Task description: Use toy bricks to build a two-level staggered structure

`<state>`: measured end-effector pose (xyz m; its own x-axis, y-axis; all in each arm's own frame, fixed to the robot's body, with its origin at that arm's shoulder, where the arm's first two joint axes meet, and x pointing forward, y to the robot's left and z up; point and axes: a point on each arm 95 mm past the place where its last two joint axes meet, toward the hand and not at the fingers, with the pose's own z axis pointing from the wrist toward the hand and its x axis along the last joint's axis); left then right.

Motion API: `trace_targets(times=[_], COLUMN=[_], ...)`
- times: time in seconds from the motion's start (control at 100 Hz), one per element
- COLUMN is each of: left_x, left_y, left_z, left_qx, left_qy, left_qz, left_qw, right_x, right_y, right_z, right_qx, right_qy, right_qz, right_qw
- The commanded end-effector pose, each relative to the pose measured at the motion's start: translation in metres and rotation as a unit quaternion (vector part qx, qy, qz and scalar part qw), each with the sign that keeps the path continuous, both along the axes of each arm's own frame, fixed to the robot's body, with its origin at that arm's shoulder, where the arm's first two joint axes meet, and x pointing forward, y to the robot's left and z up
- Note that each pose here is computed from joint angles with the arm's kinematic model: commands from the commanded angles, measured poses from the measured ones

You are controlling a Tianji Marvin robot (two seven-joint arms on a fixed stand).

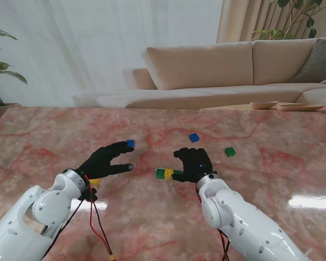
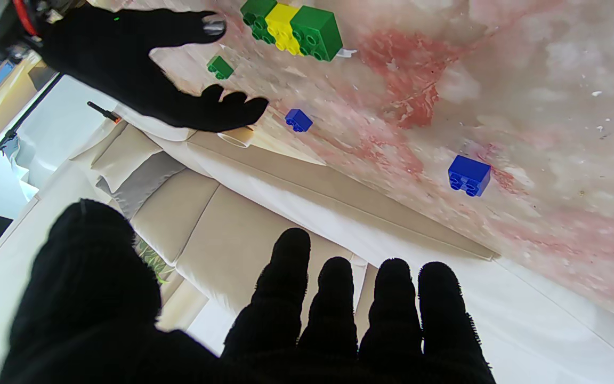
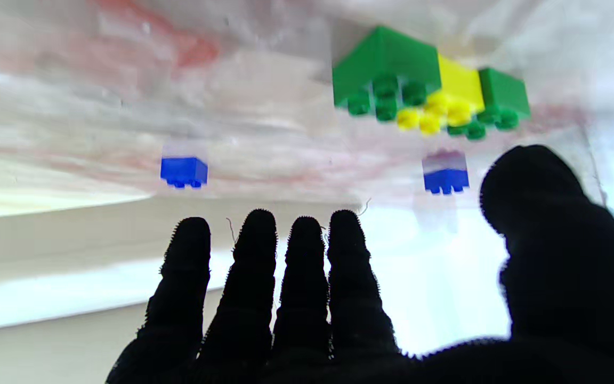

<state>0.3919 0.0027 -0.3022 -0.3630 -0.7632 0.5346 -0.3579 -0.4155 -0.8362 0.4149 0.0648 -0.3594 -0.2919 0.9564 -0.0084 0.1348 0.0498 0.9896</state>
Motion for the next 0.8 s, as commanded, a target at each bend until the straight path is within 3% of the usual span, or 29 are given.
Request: trace_targets(times=[0.0, 0.16, 0.41, 0.6, 0.79], left_x=[-0.001, -0.001, 0.000, 0.002, 0.003], left_y=[-0.001, -0.002, -0.004, -0.005, -0.005], left_z=[0.000, -0.001, -0.001, 0.000, 0.001], left_qx=[0.000, -0.001, -0.006, -0.008, -0.006], left_qy=[0.000, 0.000, -0.002, 0.000, 0.000], left_qz=[-0.002, -0.003, -0.002, -0.004, -0.002], left_qw=[1.0000, 1.0000, 1.0000, 1.0000, 1.0000], right_x=[-0.005, -0.007, 0.005, 0.023, 0.045], right_y=[-0.005, -0.025, -0.069, -0.101, -0.130], right_z=[0.005, 0.029, 0.058, 0.066, 0.063], right_qx=[0.001, -0.001, -0.052, -0.094, -0.127], right_qy=[0.003, -0.023, -0.041, -0.029, 0.005], right_qz=[0.003, 0.001, -0.015, -0.022, -0.037], right_qw=[1.0000, 0.9997, 0.9977, 0.9949, 0.9912])
